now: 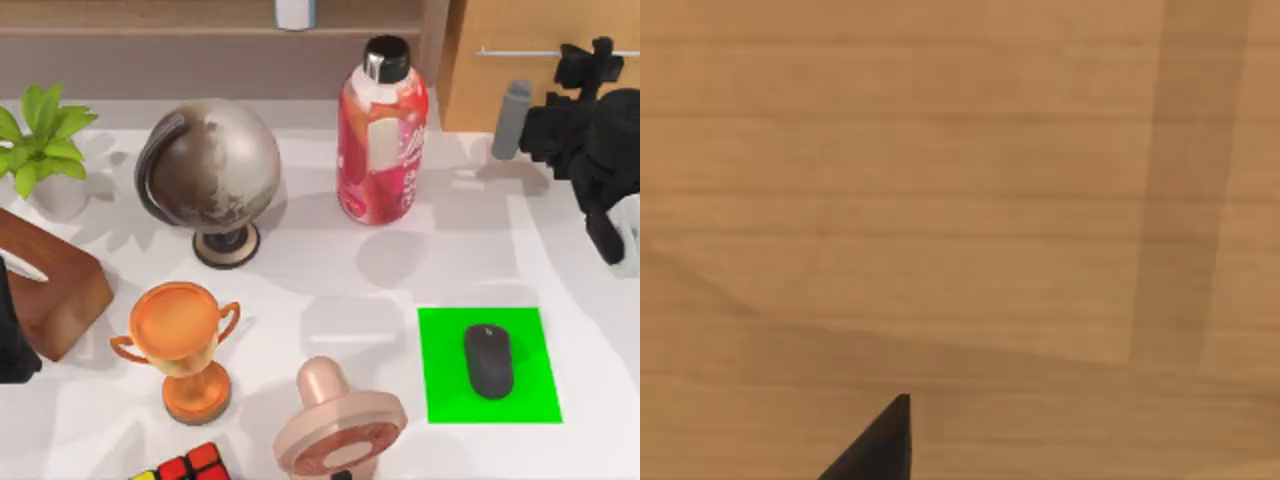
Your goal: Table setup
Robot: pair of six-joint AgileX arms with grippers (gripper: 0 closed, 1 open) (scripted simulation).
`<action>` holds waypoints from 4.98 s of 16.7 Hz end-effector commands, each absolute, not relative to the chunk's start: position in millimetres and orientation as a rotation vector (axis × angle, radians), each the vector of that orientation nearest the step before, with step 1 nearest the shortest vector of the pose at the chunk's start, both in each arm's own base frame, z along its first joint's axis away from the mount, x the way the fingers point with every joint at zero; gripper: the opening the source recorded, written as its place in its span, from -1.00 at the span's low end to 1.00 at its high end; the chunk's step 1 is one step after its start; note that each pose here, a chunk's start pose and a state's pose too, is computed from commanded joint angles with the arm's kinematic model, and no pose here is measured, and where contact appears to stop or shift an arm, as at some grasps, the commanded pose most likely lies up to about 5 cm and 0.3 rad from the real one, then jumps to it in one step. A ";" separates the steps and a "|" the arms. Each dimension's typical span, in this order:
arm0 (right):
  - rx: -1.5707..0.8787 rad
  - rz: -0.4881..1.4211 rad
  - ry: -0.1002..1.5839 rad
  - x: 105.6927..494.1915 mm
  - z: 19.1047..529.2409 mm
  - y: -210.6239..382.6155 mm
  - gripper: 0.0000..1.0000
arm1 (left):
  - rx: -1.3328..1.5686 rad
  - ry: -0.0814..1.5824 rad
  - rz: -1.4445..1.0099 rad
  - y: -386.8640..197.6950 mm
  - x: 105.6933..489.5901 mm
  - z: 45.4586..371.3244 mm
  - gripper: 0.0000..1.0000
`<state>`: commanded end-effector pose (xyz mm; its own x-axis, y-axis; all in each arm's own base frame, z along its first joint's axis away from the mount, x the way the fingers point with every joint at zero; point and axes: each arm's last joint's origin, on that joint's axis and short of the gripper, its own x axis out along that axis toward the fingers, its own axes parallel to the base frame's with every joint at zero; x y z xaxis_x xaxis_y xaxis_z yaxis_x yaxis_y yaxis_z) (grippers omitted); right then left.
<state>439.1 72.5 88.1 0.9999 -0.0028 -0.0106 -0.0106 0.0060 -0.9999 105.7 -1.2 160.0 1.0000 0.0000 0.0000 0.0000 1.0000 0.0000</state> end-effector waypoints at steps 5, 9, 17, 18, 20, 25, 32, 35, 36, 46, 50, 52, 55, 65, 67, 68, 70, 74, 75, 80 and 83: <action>-1.566 0.052 0.050 430.7 74.8 73.6 1.00 | 0.000 0.000 0.000 -1.2 105.7 160.0 1.00; -1.562 0.030 0.026 426.6 83.1 74.7 1.00 | 0.000 0.000 0.000 -1.2 105.7 160.0 1.00; -1.563 0.037 0.034 395.6 80.1 74.6 1.00 | 0.000 0.000 0.000 -1.2 105.7 160.0 1.00; -1.564 0.043 0.041 392.8 77.7 74.3 1.00 | 0.000 0.000 0.000 -1.2 105.7 160.0 1.00; -1.566 0.052 0.050 390.7 74.7 74.0 1.00 | 0.000 0.000 0.000 -1.2 105.7 160.0 1.00; -1.554 0.039 0.045 392.2 78.7 74.8 1.00 | 0.000 0.000 0.000 -1.2 105.7 160.0 1.00; -1.077 -0.107 -0.248 377.8 210.6 166.2 1.00 | 0.000 0.000 0.000 -1.2 105.7 160.0 1.00; -0.744 -0.083 -0.344 364.0 267.6 216.5 1.00 | 0.000 0.000 0.000 -1.2 105.7 160.0 1.00; -0.639 -0.066 -0.357 361.3 281.5 232.2 1.00 | 0.000 0.000 0.000 -1.2 105.7 160.0 1.00; -0.065 0.029 -0.143 390.5 262.0 344.9 1.00 | 0.000 0.000 0.000 -1.2 105.7 160.0 1.00; -0.016 0.003 -0.037 410.9 217.3 358.1 1.00 | 0.000 0.000 0.000 -1.2 105.7 160.0 1.00; -0.013 -0.007 -0.013 415.9 205.7 359.4 1.00 | 0.000 0.000 0.000 -1.2 105.7 160.0 1.00; -0.013 -0.007 -0.011 416.2 204.8 359.4 1.00 | 0.000 0.000 0.000 -1.2 105.7 160.0 1.00; -0.012 -0.007 -0.012 434.6 207.2 358.5 1.00 | 0.000 0.000 0.000 -1.2 105.7 160.0 1.00; -0.013 -0.007 -0.011 436.2 205.1 359.3 1.00 | 0.000 0.000 0.000 -1.2 105.7 160.0 1.00; -0.013 -0.007 -0.011 436.2 205.1 359.3 1.00 | 0.000 0.000 0.000 -1.2 105.7 160.0 1.00; -0.013 -0.007 -0.011 436.2 205.1 359.3 1.00 | 0.000 0.000 0.000 -1.2 105.7 160.0 1.00; -0.013 -0.007 -0.011 436.2 205.1 359.3 0.40 | 0.000 0.000 0.000 -1.2 105.7 160.0 1.00; -0.013 -0.007 -0.011 436.2 205.1 359.3 0.25 | 0.000 0.000 0.000 -1.2 105.7 160.0 1.00; -0.013 -0.007 -0.011 436.2 205.1 359.3 -0.51 | 0.000 0.000 0.000 -1.2 105.7 160.0 1.00; -0.013 -0.007 -0.011 436.2 205.1 359.3 -0.96 | 0.000 0.000 0.000 -1.2 105.7 160.0 1.00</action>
<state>436.2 359.3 205.1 0.9999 -0.0072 0.0111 0.0073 0.9999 -0.0129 105.7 -1.2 160.0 1.0000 0.0000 0.0000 0.0000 1.0000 0.0000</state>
